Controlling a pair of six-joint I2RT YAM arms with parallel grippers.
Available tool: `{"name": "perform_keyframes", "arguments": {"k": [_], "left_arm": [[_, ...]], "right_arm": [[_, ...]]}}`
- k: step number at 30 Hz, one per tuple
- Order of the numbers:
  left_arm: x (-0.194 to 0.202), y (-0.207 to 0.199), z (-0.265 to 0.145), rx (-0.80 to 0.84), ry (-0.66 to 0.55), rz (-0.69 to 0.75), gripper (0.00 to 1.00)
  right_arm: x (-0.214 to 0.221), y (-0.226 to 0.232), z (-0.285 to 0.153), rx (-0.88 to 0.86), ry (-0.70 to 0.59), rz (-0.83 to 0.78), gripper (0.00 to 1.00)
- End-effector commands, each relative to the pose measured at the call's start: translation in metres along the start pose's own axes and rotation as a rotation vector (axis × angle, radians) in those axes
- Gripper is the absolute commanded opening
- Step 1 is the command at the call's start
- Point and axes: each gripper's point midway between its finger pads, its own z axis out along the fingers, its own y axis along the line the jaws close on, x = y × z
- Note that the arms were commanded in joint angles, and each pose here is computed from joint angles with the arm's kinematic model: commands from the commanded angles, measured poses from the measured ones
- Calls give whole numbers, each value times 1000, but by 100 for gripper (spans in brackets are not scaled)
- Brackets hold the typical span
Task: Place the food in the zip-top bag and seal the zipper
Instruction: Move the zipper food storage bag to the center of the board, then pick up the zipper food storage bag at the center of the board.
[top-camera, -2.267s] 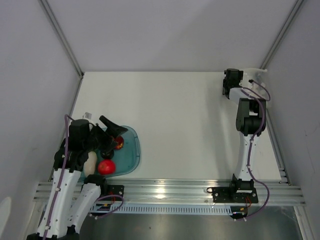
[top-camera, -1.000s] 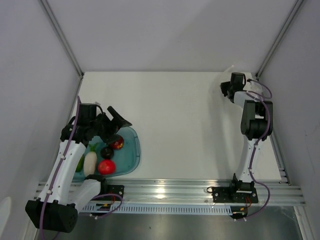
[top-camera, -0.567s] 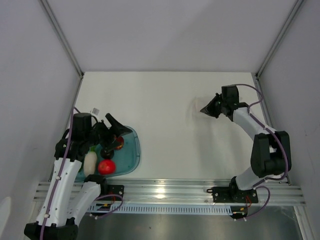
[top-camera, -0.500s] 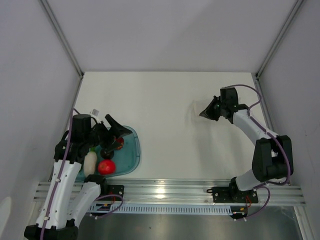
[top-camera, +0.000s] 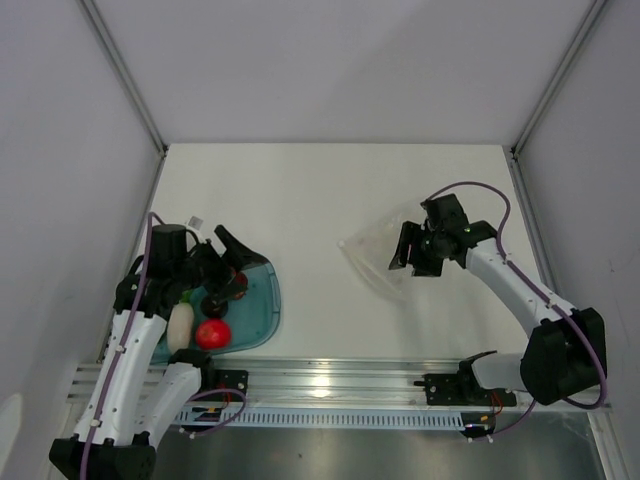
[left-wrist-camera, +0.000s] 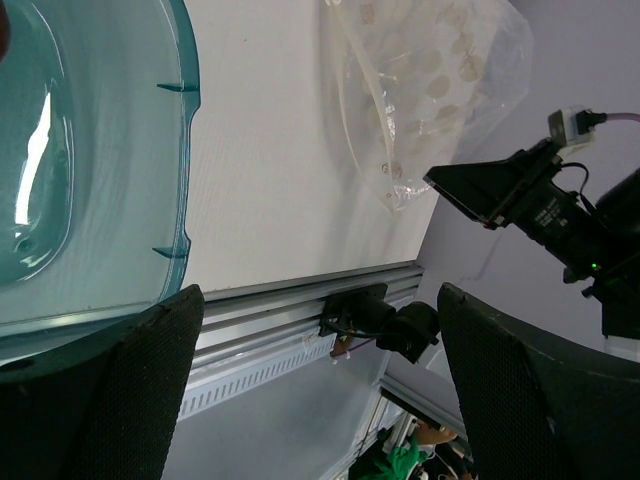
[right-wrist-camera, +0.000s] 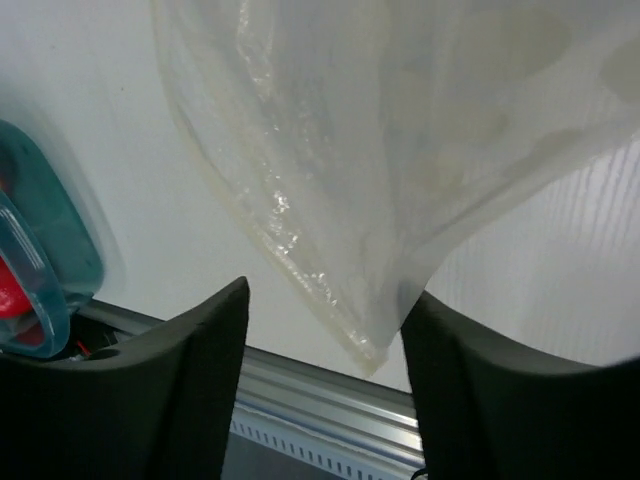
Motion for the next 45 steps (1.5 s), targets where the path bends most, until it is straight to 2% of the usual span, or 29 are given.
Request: {"name": "perform_keyframes", "arguments": {"k": [1,3,6,7,9,10,14,15,18,22,29,41,45], "left_arm": [[-6,-11,-1,35,-19,27,99],[-8,-10,-3,21,-32,34,100],[-7,-9,-4,24,-29,39,100],[-5,-9,-3,28,-26,40,99],[-3,-6,-4,22,-20,40,99],[-1,-5,-4,22,-18,41,100],[0,-1,-8,1,-17,60,99],[1,1,-9,-11,-15,61,99],[3,1,-9,-12,-5,61,99],[7,1,-9,-5,14,58,100],[8,-1,-10,-2,23,62,100],[8,-1,-9,-3,32,63,100],[7,2,-8,-15,32,61,99]], "right_arm": [[-9,6,-35,31,-59,-101,67],[-9,12,-44,31,-67,-125,77],[-8,26,-51,38,-89,-188,81],[-1,36,-49,32,-81,-242,91],[-1,45,-48,46,-97,-311,94],[10,55,-43,44,-77,-377,98],[10,68,-31,152,-113,-587,100],[0,68,-30,203,-154,-619,99],[-14,62,-16,340,-149,-701,99],[-35,41,-6,556,-156,-778,90],[-40,25,3,621,-171,-847,70],[-40,21,41,647,-166,-858,66],[-44,15,44,698,-174,-863,58]]}}
